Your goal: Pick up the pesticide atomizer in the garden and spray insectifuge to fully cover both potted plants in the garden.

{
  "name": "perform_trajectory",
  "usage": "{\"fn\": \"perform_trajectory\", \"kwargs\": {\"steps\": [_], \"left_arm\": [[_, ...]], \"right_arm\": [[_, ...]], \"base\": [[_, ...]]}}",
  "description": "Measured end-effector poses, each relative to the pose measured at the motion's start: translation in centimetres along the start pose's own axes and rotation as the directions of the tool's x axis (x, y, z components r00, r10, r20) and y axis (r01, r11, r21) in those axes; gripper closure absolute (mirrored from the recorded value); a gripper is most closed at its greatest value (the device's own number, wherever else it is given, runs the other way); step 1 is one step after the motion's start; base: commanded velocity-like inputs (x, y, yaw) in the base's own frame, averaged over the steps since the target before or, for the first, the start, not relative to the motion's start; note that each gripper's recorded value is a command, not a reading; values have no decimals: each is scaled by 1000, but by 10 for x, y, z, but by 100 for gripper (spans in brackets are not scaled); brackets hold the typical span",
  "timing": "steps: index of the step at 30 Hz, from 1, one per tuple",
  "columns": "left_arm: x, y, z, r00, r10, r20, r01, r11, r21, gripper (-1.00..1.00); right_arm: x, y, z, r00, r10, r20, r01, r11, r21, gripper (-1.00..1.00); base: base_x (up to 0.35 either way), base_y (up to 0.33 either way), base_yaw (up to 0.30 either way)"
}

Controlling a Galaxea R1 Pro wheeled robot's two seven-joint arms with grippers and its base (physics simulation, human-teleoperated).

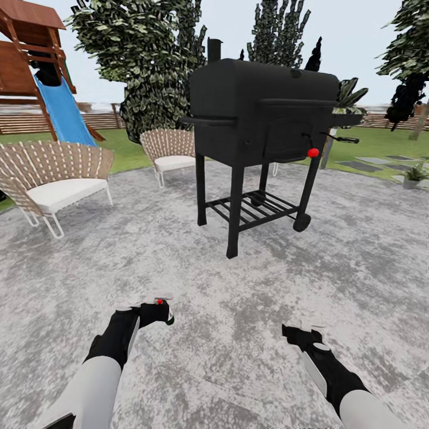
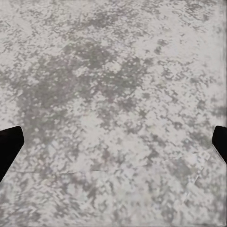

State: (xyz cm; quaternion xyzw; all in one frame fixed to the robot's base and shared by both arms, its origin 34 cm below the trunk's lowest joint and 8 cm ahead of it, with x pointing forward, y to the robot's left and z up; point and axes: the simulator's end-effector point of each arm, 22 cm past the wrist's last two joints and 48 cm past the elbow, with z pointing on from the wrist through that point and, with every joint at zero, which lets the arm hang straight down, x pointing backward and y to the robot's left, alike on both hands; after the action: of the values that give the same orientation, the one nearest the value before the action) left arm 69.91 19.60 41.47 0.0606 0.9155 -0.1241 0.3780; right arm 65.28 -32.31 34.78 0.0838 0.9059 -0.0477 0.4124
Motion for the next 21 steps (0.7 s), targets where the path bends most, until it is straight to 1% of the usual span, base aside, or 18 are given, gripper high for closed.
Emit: {"fn": "perform_trajectory", "kwargs": {"steps": [21], "left_arm": [[-11,-2,-7,1000,6,20,-6,1000,1,100]], "right_arm": [[-11,1,-5,1000,2,20,-2,1000,-3,-100]], "base": [[0,0,-250]]}}
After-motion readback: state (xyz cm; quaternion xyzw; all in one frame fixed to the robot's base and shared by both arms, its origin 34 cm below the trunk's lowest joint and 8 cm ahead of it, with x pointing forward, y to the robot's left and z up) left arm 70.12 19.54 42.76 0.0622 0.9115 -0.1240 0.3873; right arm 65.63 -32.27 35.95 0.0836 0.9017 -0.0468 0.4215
